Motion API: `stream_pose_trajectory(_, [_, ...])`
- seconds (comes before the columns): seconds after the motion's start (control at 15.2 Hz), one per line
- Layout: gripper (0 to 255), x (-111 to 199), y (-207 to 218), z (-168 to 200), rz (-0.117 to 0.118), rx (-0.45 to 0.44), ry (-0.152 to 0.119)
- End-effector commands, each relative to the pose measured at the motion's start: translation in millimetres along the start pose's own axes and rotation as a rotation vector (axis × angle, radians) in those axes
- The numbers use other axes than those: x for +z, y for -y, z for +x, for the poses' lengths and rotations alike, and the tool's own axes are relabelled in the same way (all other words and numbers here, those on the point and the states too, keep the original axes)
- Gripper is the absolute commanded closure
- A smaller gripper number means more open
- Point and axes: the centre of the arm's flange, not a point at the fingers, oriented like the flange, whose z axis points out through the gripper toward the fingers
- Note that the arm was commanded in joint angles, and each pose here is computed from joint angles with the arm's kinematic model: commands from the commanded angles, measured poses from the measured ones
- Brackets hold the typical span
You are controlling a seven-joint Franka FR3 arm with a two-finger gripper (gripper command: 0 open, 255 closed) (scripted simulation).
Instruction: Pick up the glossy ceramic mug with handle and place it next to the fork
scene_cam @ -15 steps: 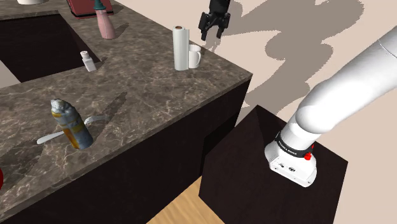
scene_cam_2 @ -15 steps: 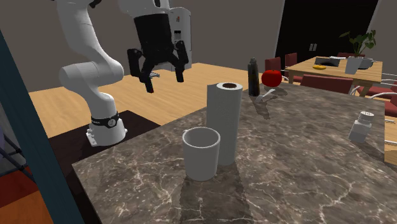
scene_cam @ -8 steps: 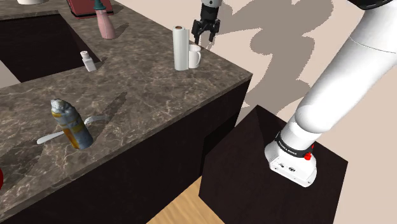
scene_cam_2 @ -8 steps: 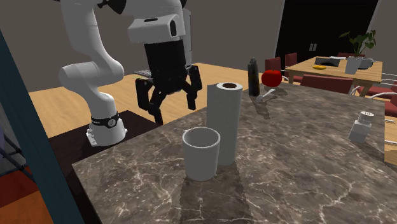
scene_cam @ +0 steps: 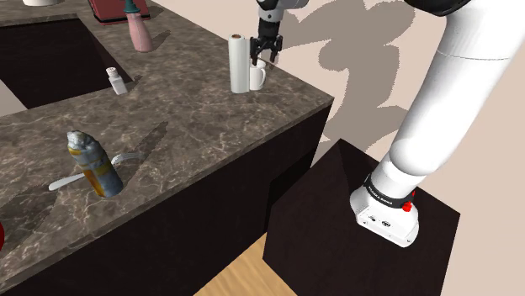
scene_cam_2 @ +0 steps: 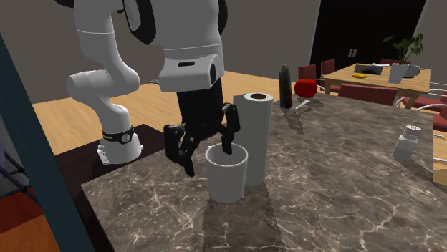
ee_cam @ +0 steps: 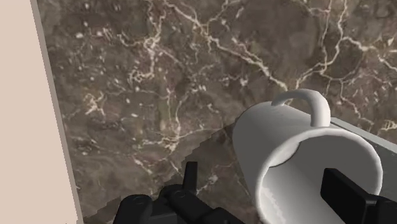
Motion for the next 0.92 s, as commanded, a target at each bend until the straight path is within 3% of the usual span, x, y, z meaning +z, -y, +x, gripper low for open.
stream_pose_trajectory(0.0, [0,10.5,-1.0,1.1,0.000,0.000,0.000])
stream_pose_trajectory(0.2, [0,24.0,-1.0,1.0,0.000,0.000,0.000])
stream_pose_trajectory(0.66, [0,24.0,-1.0,1.0,0.000,0.000,0.000])
stream_pose_trajectory(0.73, [255,24.0,-1.0,1.0,0.000,0.000,0.000])
stream_pose_trajectory(0.86, [255,24.0,-1.0,1.0,0.000,0.000,0.000])
